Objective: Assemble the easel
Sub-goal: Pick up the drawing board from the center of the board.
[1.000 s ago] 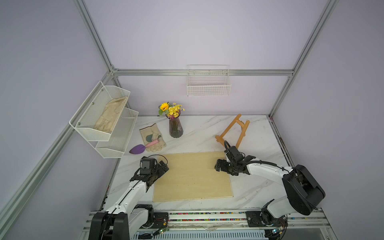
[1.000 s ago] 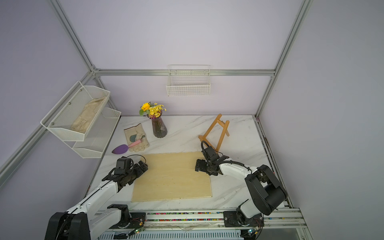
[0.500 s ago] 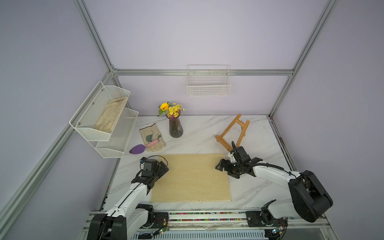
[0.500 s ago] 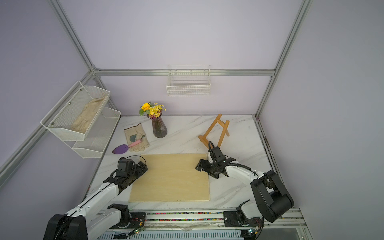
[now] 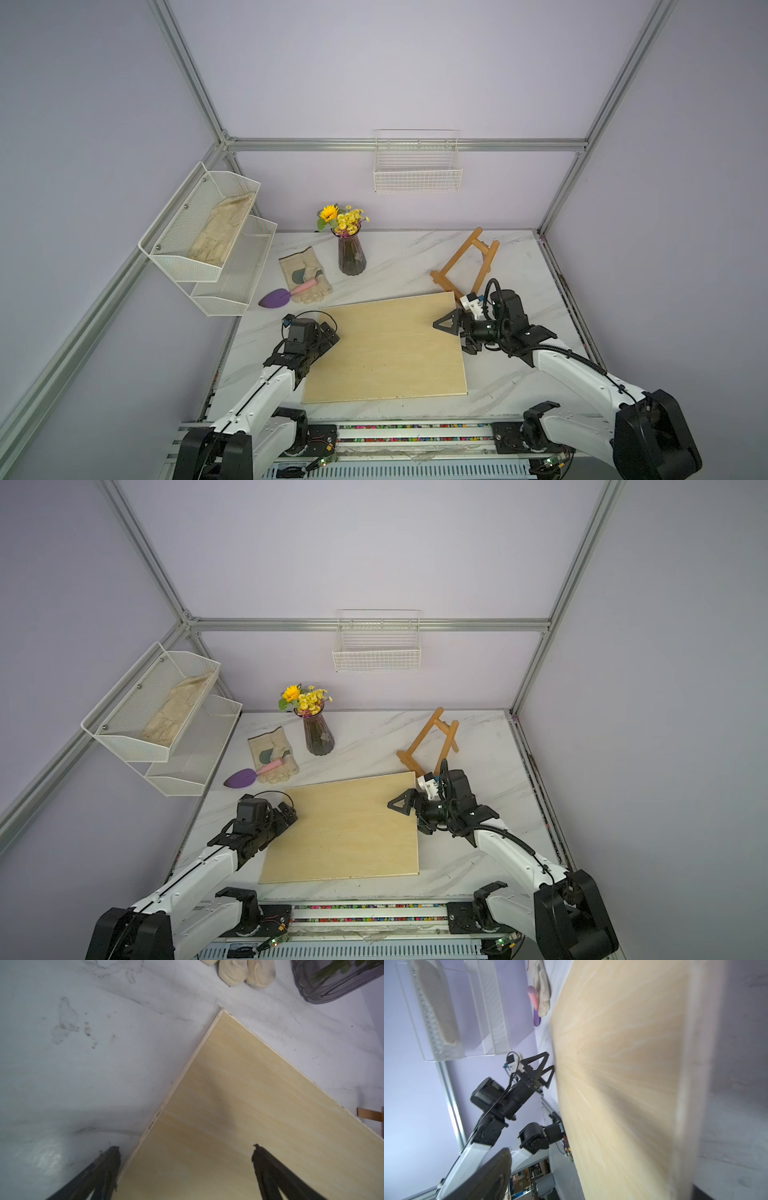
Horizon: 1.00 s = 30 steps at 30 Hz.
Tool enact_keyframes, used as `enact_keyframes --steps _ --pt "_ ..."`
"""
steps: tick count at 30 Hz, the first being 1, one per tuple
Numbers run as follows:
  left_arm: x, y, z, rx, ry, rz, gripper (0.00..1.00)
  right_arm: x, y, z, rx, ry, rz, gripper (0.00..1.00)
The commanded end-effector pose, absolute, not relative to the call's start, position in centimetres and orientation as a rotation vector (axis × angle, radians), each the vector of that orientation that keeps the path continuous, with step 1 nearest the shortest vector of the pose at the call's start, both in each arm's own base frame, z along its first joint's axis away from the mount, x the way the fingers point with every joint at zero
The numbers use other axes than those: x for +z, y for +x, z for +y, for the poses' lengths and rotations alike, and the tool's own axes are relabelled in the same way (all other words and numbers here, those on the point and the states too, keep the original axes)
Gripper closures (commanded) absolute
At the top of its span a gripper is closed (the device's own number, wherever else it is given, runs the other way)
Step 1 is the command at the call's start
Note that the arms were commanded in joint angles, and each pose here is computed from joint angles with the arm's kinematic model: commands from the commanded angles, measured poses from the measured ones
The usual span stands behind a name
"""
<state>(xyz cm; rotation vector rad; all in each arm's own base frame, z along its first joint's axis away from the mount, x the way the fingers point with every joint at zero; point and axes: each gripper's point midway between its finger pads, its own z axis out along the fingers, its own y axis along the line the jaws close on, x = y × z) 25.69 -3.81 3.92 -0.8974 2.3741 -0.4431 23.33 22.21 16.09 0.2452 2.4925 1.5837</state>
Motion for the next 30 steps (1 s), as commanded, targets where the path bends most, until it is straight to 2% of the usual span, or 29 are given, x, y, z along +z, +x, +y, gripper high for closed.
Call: enact_keyframes --steps 1,11,21,24,27,30 --pt "1.1 20.5 -8.7 -0.742 -0.975 2.61 0.0 20.4 22.2 23.2 1.793 0.104 2.378 0.03" --pt "1.1 20.5 -7.5 -0.641 -0.974 2.602 0.0 22.0 24.2 21.5 1.591 0.109 2.357 0.03" --pt "0.9 21.1 -7.1 -0.589 -0.962 2.619 0.0 22.3 25.6 20.7 1.414 0.067 2.397 0.37" --pt "0.8 21.1 -7.0 -0.581 -0.964 2.619 0.0 22.4 25.7 20.8 1.393 0.029 2.402 0.54" --pt "1.1 21.3 -7.1 -0.59 -0.955 2.615 0.0 22.5 25.8 20.7 1.368 0.017 2.408 0.59" --pt "1.2 21.4 -7.1 -0.589 -0.953 2.608 0.0 22.5 26.0 20.5 1.342 0.018 2.403 0.72"
